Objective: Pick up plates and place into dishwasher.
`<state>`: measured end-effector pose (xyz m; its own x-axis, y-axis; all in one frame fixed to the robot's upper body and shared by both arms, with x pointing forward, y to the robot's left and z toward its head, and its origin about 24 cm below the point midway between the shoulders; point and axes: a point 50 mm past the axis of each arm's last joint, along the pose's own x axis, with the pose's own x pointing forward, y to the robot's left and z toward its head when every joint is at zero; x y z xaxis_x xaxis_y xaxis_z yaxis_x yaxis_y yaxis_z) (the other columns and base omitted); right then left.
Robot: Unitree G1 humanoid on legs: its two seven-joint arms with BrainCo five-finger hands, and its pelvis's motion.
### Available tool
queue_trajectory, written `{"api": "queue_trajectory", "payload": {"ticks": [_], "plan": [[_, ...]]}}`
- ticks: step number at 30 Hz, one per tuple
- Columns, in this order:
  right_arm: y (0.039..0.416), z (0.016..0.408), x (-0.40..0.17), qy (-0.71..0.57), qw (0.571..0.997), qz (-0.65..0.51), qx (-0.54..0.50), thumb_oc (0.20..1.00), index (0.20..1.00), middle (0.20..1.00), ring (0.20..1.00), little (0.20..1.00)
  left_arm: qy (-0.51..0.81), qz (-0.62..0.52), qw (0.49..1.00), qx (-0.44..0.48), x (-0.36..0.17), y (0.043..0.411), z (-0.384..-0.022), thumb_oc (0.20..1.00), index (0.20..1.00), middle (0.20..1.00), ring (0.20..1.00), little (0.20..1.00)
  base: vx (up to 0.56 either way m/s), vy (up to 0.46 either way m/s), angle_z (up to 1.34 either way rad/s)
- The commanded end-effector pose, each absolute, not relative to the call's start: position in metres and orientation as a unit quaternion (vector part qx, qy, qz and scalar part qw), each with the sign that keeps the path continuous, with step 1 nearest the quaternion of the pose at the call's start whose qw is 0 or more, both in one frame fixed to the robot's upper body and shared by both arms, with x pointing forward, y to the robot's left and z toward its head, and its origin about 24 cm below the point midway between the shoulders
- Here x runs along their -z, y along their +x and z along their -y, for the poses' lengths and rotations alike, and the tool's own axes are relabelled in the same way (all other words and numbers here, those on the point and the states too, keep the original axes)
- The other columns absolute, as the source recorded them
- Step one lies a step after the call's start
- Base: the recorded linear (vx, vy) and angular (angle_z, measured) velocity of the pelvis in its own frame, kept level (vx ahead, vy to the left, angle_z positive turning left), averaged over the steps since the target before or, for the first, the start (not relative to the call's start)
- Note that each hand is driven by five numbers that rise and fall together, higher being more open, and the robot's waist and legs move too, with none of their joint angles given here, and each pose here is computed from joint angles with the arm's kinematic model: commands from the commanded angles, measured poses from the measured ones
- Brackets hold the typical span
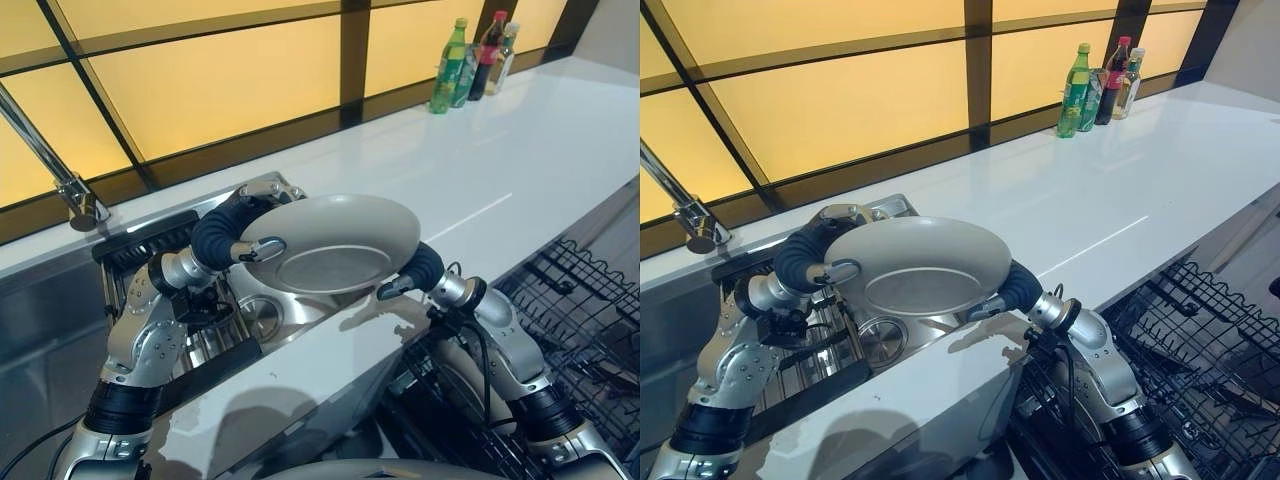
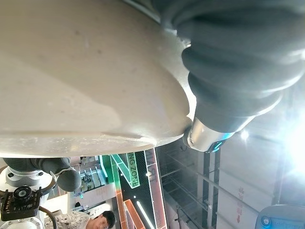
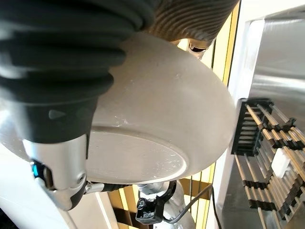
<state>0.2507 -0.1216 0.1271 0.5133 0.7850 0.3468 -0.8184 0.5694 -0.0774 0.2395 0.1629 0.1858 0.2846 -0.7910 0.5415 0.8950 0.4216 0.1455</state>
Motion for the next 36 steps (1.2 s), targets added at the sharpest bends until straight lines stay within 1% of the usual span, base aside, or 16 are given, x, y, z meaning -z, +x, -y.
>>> {"api": "queue_trajectory", "payload": {"ticks": [1,7,13,22,23,24,25,28,31,33,36], "plan": [[0.241,0.107,-0.172,0.092,0.817,0.299,-0.485,0.2,0.2,0.2,0.2,0.2,-0.107,0.294,0.784,0.535,-0.193,0.247,-0.158,0.2,0.2,0.2,0.2,0.2,0.0,0.0,0.0],[0.24,0.108,-0.177,0.15,0.812,0.326,-0.461,0.2,0.2,0.2,0.2,0.2,-0.11,0.298,0.786,0.531,-0.192,0.248,-0.157,0.2,0.2,0.2,0.2,0.2,0.0,0.0,0.0],[0.239,0.113,-0.175,0.172,0.819,0.331,-0.436,0.2,0.2,0.2,0.2,0.2,-0.112,0.3,0.787,0.528,-0.193,0.247,-0.159,0.2,0.2,0.2,0.2,0.2,0.0,0.0,0.0],[0.239,0.115,-0.173,0.172,0.827,0.329,-0.422,0.2,0.2,0.2,0.2,0.2,-0.112,0.3,0.79,0.522,-0.194,0.248,-0.158,0.2,0.2,0.2,0.2,0.2,0.0,0.0,0.0],[0.24,0.115,-0.173,0.169,0.83,0.327,-0.419,0.2,0.2,0.2,0.2,0.2,-0.114,0.298,0.795,0.515,-0.194,0.249,-0.159,0.391,0.391,0.391,0.391,0.391,0.0,0.0,0.0],[0.24,0.115,-0.173,0.167,0.832,0.326,-0.417,0.2,0.2,0.2,0.2,0.2,-0.116,0.298,0.798,0.51,-0.194,0.25,-0.16,0.671,0.671,0.671,0.671,0.671,0.0,0.0,0.0],[0.241,0.117,-0.172,0.161,0.836,0.325,-0.412,0.2,0.2,0.2,0.2,0.2,-0.119,0.298,0.808,0.495,-0.194,0.252,-0.162,1.0,1.0,1.0,1.0,1.0,0.0,0.0,0.0],[0.243,0.12,-0.171,0.157,0.842,0.322,-0.402,0.2,0.2,0.2,0.2,0.2,-0.125,0.312,0.825,0.454,-0.196,0.255,-0.17,1.0,1.0,1.0,1.0,1.0,0.0,0.0,0.0],[0.244,0.127,-0.169,0.147,0.855,0.322,-0.38,0.2,0.2,0.2,0.2,0.2,-0.137,0.344,0.851,0.374,-0.2,0.258,-0.187,1.0,1.0,1.0,1.0,1.0,0.0,0.0,0.0],[0.244,0.132,-0.168,0.138,0.86,0.323,-0.37,0.2,0.2,0.2,0.2,0.2,-0.143,0.363,0.856,0.339,-0.201,0.256,-0.195,1.0,1.0,1.0,1.0,1.0,0.0,0.0,0.0],[0.244,0.139,-0.167,0.118,0.869,0.323,-0.355,0.2,0.2,0.2,0.2,0.2,-0.165,0.384,0.853,0.313,-0.204,0.253,-0.204,1.0,1.0,1.0,1.0,1.0,0.0,0.0,0.0]]}}
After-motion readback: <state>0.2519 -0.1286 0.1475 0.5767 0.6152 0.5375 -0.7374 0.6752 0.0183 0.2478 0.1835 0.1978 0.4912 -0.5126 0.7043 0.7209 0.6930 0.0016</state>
